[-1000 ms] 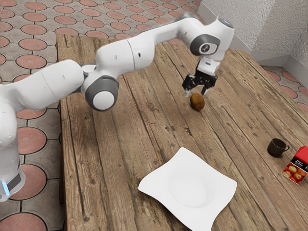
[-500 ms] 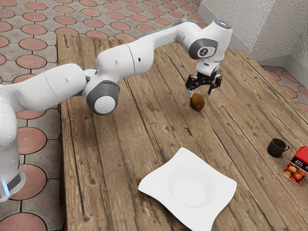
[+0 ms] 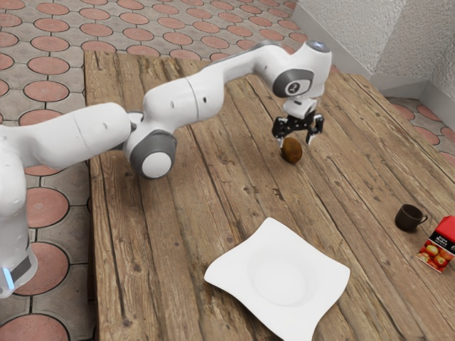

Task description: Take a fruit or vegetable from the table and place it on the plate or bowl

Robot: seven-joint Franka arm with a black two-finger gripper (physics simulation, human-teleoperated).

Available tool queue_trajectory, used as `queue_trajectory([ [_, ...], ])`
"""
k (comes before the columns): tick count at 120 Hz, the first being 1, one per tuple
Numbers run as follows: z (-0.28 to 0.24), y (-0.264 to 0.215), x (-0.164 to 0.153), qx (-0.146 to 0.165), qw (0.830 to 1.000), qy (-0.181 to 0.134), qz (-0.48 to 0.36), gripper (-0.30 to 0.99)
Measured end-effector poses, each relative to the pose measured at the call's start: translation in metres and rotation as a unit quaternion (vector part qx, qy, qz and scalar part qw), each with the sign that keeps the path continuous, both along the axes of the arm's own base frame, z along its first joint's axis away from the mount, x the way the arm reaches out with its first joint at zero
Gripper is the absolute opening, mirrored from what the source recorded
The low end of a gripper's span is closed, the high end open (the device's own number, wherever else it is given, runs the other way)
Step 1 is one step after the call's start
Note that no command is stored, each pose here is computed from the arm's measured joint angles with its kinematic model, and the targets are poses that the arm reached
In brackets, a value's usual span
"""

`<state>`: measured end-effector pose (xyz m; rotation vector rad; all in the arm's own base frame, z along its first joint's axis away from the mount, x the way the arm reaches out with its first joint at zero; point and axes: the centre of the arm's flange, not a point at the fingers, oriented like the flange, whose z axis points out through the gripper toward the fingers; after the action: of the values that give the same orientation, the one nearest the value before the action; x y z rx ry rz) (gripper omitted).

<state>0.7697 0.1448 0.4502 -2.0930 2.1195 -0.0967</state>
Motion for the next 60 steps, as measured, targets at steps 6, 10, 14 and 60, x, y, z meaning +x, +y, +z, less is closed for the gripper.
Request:
queue_trajectory([
  [6, -0.002, 0.004, 0.0, 0.0, 1.0, 0.001, 0.0, 0.69],
  [10, -0.004, 0.005, 0.0, 0.0, 1.0, 0.001, 0.0, 0.69],
  [14, -0.006, 0.006, 0.0, 0.0, 1.0, 0.002, 0.0, 0.69],
  [60, -0.019, 0.007, 0.004, 0.0, 1.0, 0.003, -0.008, 0.69],
])
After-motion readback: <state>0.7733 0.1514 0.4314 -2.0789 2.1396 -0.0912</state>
